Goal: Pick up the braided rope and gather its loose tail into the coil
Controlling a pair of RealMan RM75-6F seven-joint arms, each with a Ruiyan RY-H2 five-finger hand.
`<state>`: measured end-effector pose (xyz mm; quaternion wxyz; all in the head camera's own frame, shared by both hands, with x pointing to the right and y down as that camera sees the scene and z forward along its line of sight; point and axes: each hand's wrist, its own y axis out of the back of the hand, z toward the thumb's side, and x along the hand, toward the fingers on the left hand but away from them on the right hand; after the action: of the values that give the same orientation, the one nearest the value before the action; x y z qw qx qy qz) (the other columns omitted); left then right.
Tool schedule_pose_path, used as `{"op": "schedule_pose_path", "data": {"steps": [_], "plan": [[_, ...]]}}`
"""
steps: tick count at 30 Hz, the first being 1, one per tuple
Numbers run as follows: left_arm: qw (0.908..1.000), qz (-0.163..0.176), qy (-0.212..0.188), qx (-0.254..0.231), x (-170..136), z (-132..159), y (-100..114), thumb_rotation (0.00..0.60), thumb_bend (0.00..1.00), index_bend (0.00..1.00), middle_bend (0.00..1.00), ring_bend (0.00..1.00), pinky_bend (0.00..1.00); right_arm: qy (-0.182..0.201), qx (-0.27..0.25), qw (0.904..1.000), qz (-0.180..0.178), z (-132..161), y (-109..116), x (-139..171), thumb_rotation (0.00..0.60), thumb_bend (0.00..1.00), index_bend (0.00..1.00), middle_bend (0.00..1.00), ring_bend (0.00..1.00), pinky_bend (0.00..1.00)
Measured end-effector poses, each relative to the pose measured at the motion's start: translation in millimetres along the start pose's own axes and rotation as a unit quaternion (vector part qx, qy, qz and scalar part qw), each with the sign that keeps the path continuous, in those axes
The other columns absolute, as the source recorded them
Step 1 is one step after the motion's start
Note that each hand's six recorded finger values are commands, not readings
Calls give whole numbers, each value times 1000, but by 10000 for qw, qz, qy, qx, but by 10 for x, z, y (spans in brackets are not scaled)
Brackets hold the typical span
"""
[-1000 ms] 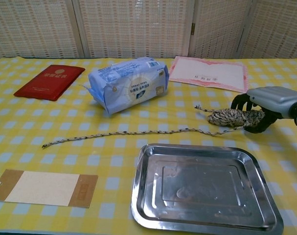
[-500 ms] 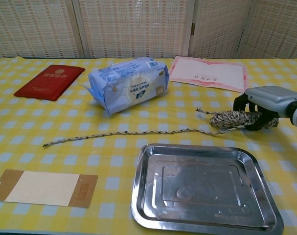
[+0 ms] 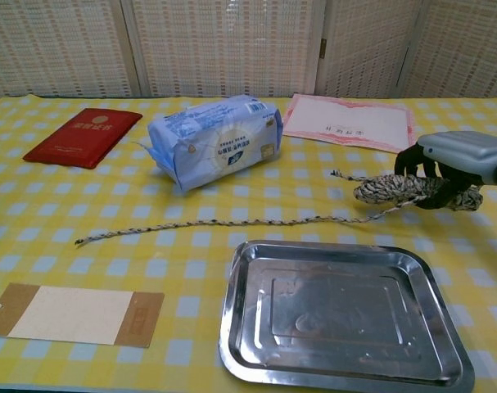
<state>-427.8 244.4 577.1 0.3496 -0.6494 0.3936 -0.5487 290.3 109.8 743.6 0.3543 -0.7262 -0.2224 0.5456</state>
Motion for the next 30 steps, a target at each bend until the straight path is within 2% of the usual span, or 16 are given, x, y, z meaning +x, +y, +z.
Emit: {"op": "schedule_pose_path", "data": {"steps": [4, 8, 14, 20, 25, 30], "plan": [[9991, 26, -420, 25, 159, 181, 40, 600, 355, 308, 2, 0, 0, 172, -116, 9998, -49, 15, 102, 32, 600, 713, 683, 602, 616, 605], [9969, 2, -783, -55, 326, 357, 27, 600, 357, 394, 46, 3, 0, 273, -162, 9994, -115, 31, 226, 56, 600, 712, 683, 602, 616, 605], [9930, -377, -1082, -274, 583, 560, -142, 600, 358, 443, 76, 17, 0, 342, -204, 9991, -154, 105, 325, 55, 600, 714, 683, 602, 616, 605], [9903, -785, -1090, -363, 867, 751, -427, 600, 358, 448, 81, 23, 0, 346, -189, 9992, -117, 145, 338, 46, 600, 714, 687, 606, 621, 611], [9901, -968, -977, -294, 1051, 903, -664, 600, 358, 449, 81, 25, 0, 327, -224, 9991, -119, 147, 334, 48, 600, 715, 689, 607, 621, 612], [9890, -1109, -878, -420, 1168, 1047, -833, 600, 376, 457, 81, 27, 0, 322, -241, 9991, -102, 148, 313, 48, 600, 715, 693, 609, 622, 613]]}}
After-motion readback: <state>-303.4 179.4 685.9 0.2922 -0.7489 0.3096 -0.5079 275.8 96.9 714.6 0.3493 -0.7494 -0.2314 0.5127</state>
